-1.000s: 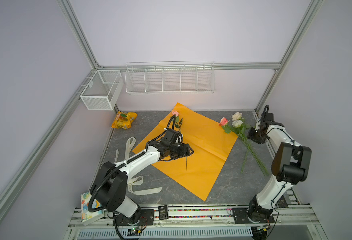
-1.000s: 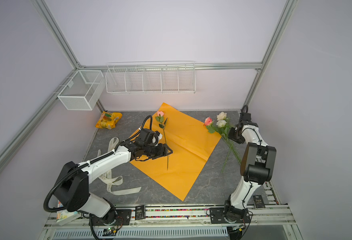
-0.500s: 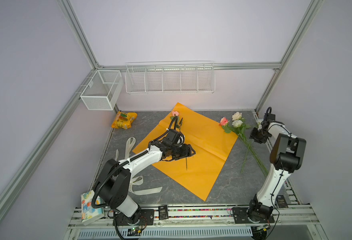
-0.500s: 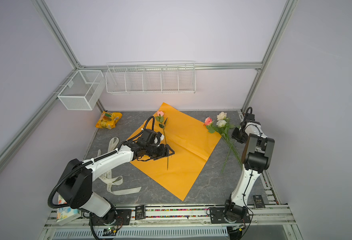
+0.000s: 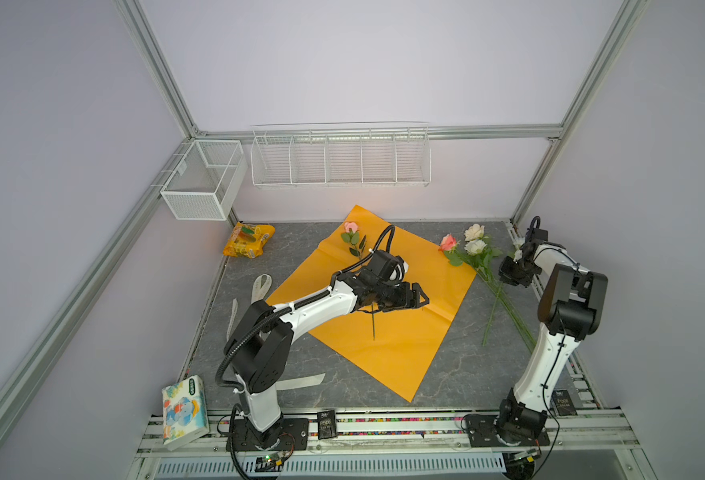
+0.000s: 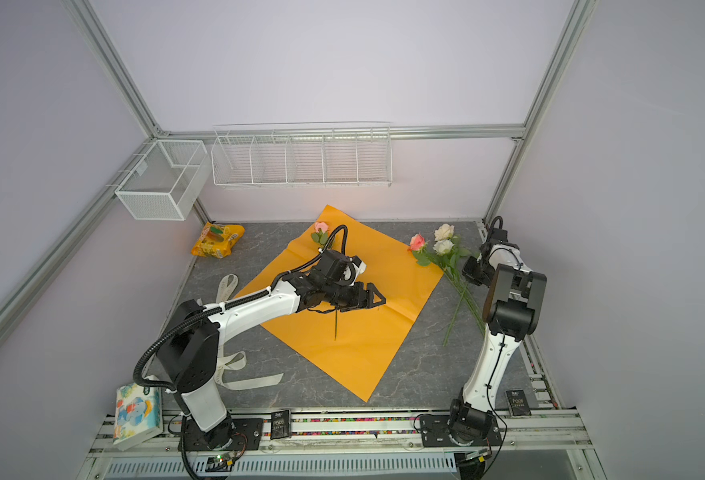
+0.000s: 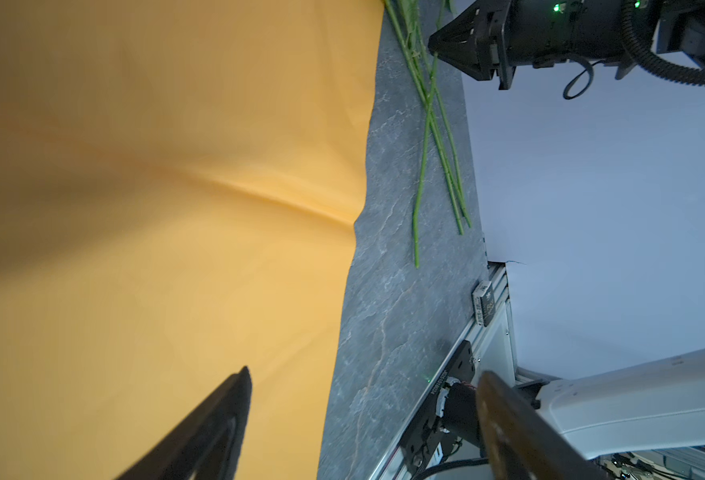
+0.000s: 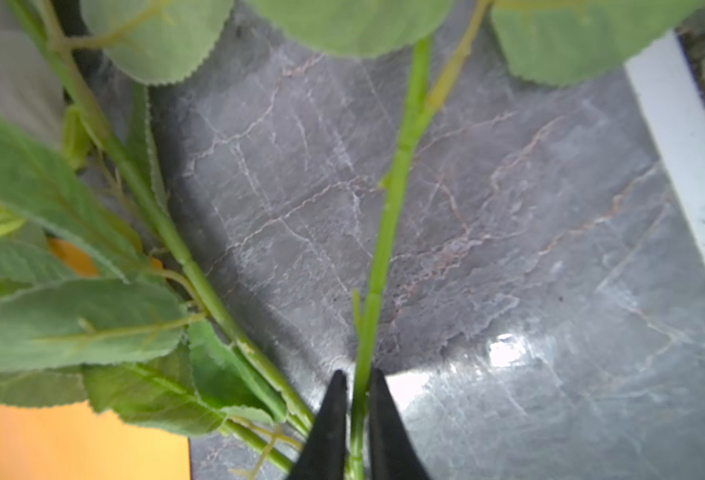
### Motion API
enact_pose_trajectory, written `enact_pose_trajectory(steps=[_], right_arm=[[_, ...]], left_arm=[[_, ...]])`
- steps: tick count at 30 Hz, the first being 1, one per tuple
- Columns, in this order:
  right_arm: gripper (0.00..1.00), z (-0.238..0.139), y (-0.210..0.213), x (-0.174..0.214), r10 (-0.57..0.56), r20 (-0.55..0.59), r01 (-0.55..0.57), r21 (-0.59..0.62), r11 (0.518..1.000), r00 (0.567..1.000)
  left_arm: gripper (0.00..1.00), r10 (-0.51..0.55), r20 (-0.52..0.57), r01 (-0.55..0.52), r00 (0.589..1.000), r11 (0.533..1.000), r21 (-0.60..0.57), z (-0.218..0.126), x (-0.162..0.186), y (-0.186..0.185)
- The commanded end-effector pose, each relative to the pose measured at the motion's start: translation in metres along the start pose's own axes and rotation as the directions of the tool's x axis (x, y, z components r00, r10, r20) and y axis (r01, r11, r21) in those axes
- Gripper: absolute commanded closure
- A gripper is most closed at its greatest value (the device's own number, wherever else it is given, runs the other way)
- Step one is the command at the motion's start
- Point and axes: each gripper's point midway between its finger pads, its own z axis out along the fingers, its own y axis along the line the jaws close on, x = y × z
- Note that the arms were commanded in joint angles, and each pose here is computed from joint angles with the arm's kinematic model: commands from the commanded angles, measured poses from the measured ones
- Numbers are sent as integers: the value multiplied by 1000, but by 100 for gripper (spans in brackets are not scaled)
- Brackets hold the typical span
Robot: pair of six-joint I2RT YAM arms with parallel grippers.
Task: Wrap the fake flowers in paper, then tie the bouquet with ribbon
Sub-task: 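Lift a white rose with the right gripper and lay it beside the pink rose, then open the right gripper and raise it off the white rose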
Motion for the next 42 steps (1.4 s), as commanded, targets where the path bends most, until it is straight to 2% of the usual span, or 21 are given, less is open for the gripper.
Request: enact_pose_trajectory(steps=[1,3,6,10,14,20,25,28,31,36,42], right_arm=[[92,-48,12,-19,-56,95,56,2,998,994],[93,-84,26,-28,-86,176,91,-21,996,981],[93,-122,60,-22,-140,239,165,-86,983,961],[93,-138,135,21,-218,251,276,-226,934,943],[93,-123,221,77,-292,213,353,-357,865,932],[93,-81,343,159,-455,137,461,-476,749,880],[93,-46,406,192,-535,74,488,-529,694,842],[93,-30,425,201,-557,58,502,-518,693,829],[92,-12,435,202,-543,45,484,-518,705,839],[92,9,434,193,-523,47,478,-479,736,851],[90,25,425,208,-530,-29,454,-477,753,848]], left_arm=[[9,52,81,-49,995,998,-50,-12,-22,-6],[0,94,135,-78,986,990,-121,-31,-33,-3],[0,100,227,-59,969,982,-180,-62,-48,11],[0,26,330,33,944,984,-172,-111,-63,45],[0,-41,402,132,915,970,-203,-159,-61,85],[0,-139,494,281,858,933,-225,-215,-37,139],[0,-156,554,327,818,917,-226,-236,-19,153],[0,-161,557,335,815,915,-225,-238,-12,154],[0,-175,549,342,817,914,-219,-236,-10,156],[1,-179,537,339,824,916,-215,-234,-10,154],[1,-176,534,332,827,920,-210,-233,-12,152]])
